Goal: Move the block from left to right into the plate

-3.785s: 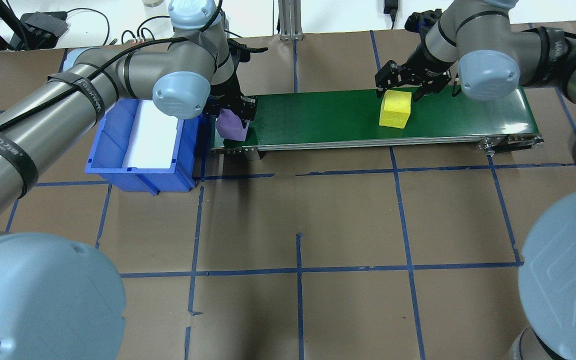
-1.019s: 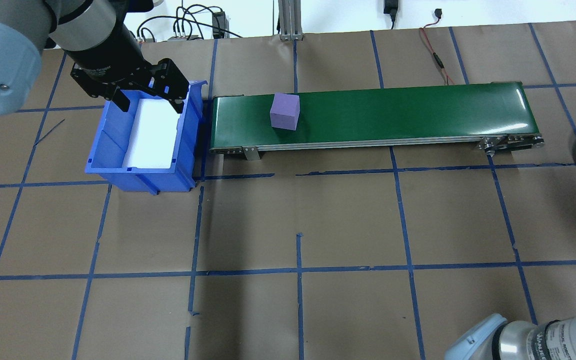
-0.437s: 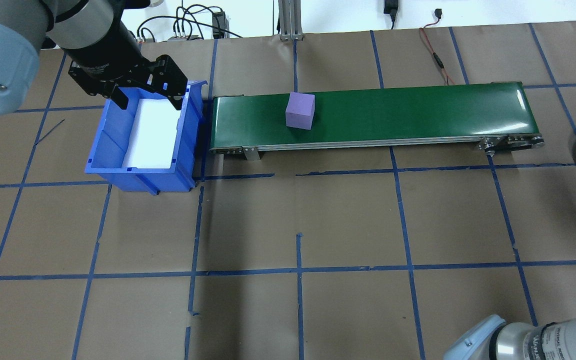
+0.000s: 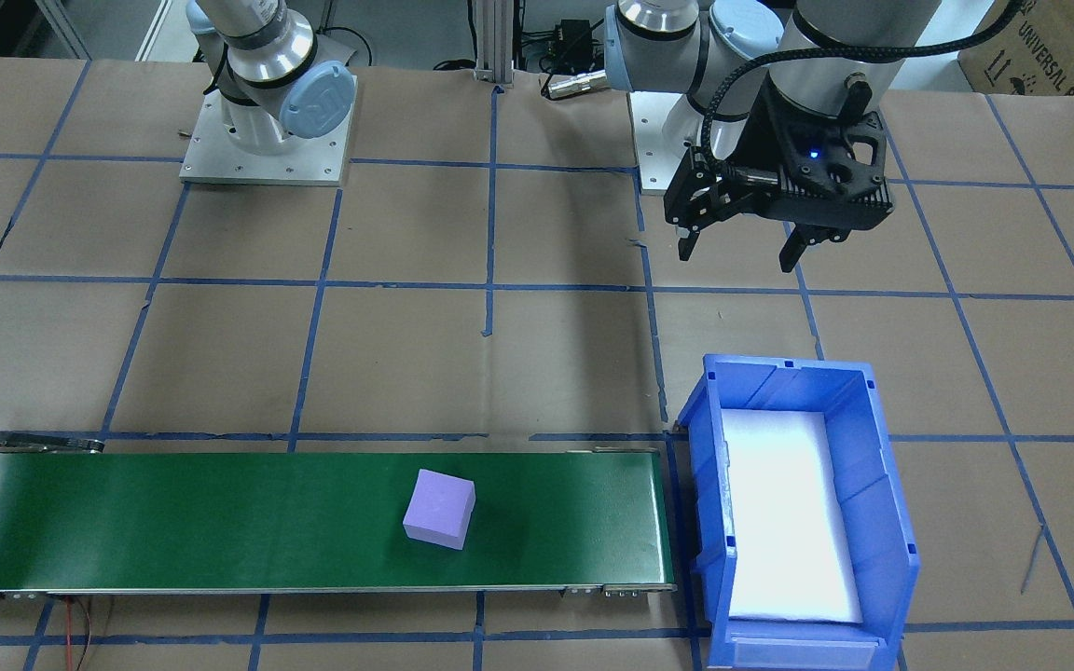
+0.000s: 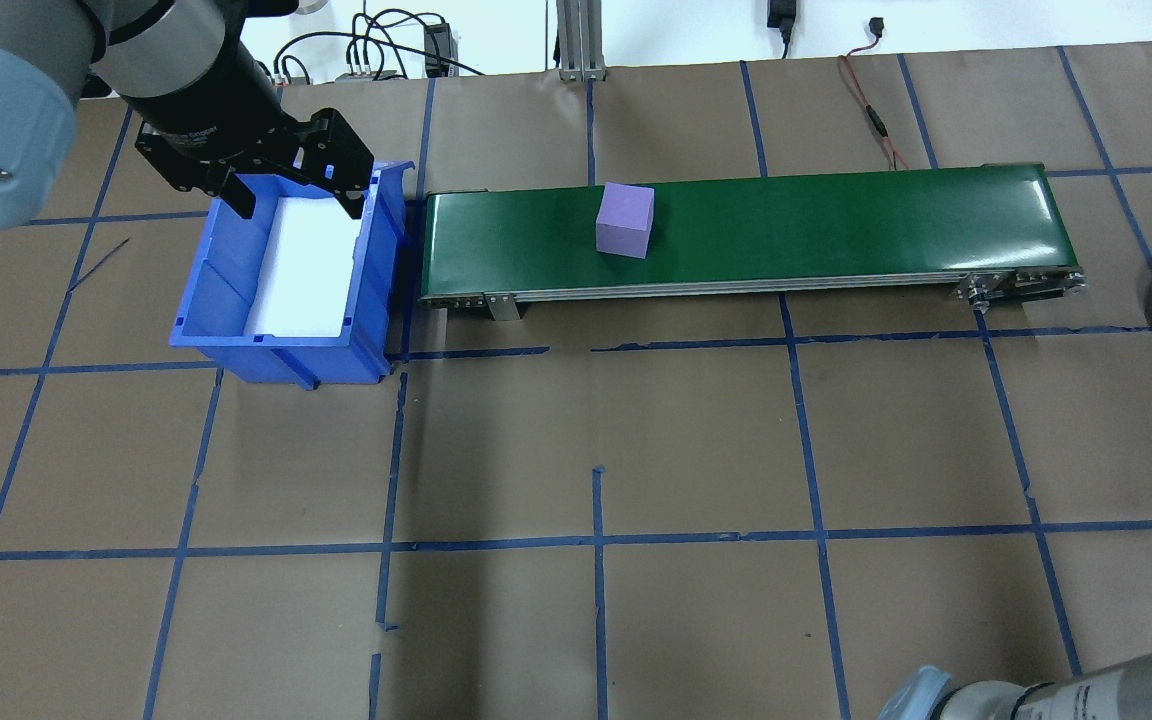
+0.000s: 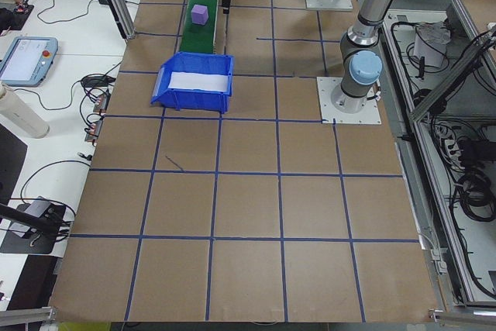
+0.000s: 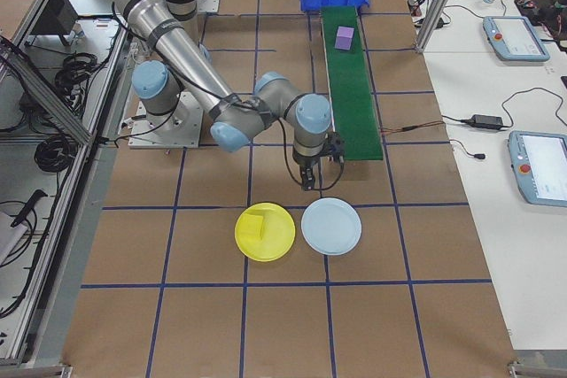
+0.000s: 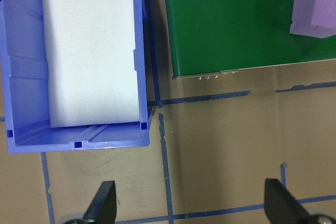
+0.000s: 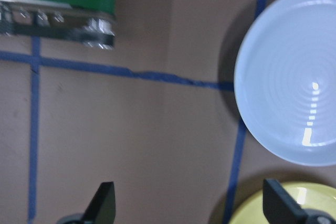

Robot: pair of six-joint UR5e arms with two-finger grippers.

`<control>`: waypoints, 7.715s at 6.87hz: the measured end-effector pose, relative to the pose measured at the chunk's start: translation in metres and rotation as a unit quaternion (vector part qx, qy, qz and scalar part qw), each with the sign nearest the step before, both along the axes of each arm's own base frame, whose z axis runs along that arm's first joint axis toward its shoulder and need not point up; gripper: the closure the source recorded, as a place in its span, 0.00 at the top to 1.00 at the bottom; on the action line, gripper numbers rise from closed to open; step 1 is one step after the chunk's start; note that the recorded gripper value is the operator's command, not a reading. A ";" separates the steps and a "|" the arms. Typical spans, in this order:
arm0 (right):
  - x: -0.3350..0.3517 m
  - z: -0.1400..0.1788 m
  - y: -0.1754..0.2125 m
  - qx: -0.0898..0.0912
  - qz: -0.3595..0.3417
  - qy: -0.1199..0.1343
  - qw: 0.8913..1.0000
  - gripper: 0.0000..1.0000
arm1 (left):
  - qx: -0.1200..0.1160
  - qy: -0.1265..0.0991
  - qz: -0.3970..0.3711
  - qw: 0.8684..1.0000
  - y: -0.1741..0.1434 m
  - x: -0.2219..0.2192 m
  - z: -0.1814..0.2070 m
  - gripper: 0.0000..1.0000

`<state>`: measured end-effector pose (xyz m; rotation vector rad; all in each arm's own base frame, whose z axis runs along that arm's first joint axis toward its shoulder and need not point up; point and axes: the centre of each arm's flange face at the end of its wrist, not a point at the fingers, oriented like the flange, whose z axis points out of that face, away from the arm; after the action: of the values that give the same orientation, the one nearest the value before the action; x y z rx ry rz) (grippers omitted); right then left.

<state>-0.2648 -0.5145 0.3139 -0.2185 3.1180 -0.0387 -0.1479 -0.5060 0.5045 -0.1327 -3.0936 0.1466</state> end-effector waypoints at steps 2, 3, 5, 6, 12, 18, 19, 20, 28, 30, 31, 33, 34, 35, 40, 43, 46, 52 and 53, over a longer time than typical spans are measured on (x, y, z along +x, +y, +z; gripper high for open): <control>0.090 0.014 -0.037 -0.026 -0.035 -0.038 0.998 1.00 | 0.000 0.000 0.000 1.000 0.000 0.000 0.000 1.00; 0.148 0.014 -0.054 -0.024 -0.061 -0.058 0.996 1.00 | 0.000 0.000 0.000 1.000 0.000 0.000 0.000 1.00; 0.263 0.017 -0.068 -0.016 -0.094 -0.075 0.993 1.00 | 0.000 0.000 0.000 1.000 0.000 0.000 0.000 1.00; 0.311 0.023 -0.070 -0.019 -0.100 -0.079 0.992 1.00 | 0.000 0.000 0.000 1.000 0.000 0.000 0.000 1.00; 0.377 0.012 -0.130 -0.025 -0.149 -0.116 0.982 1.00 | 0.001 -0.001 -0.001 1.000 0.000 0.000 -0.001 1.00; 0.378 -0.026 -0.149 -0.002 -0.148 -0.125 0.981 0.99 | 0.001 -0.001 0.002 1.000 -0.001 0.005 0.000 1.00; 0.377 -0.035 -0.153 -0.004 -0.140 -0.123 0.983 0.87 | 0.000 -0.001 0.004 1.000 -0.001 0.007 0.000 1.00; 0.375 -0.046 -0.156 -0.006 -0.127 -0.117 0.985 0.60 | -0.001 -0.001 0.005 1.000 -0.001 0.008 0.001 1.00; 0.209 0.025 -0.115 -0.034 0.085 0.093 0.991 0.40 | -0.001 -0.001 0.006 1.000 -0.001 0.011 0.002 1.00; 0.075 0.028 -0.086 -0.014 0.126 0.104 0.986 0.40 | 0.000 -0.001 0.007 1.000 -0.001 0.011 0.001 1.00; 0.025 0.019 -0.074 -0.009 0.133 0.105 0.986 0.40 | 0.001 -0.001 0.008 1.000 -0.001 0.011 0.001 1.00; -0.042 -0.043 -0.077 -0.013 0.135 0.096 0.986 0.40 | 0.002 -0.001 0.008 1.000 -0.001 0.011 0.000 1.00; -0.064 -0.068 -0.076 -0.016 0.138 0.091 0.986 0.50 | 0.003 -0.001 0.007 1.000 -0.001 0.011 0.000 1.00; -0.083 -0.078 -0.069 -0.017 0.140 0.090 0.986 0.73 | 0.004 -0.002 0.007 1.000 -0.001 0.011 -0.001 1.00; -0.118 -0.074 -0.048 -0.011 0.141 0.101 0.985 1.00 | 0.033 -0.033 0.016 0.999 0.005 0.017 -0.001 1.00; -0.054 0.004 -0.049 -0.019 0.107 0.086 0.990 1.00 | 0.033 -0.040 0.008 0.999 0.006 0.017 -0.002 1.00; 0.107 0.090 -0.035 0.034 -0.007 0.033 0.999 0.98 | 0.033 -0.041 0.006 0.999 0.006 0.017 -0.004 1.00; 0.397 0.165 0.034 0.044 -0.092 0.041 0.994 1.00 | 0.026 -0.040 0.006 0.999 0.006 0.016 0.002 1.00; 0.424 0.167 0.044 0.040 -0.087 0.042 0.994 1.00 | 0.026 -0.040 0.006 0.999 0.006 0.017 0.003 1.00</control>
<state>0.1590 -0.4709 0.4807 0.0561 3.2043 0.0957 -0.1314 -0.5002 0.5071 -0.1218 -3.1754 0.0632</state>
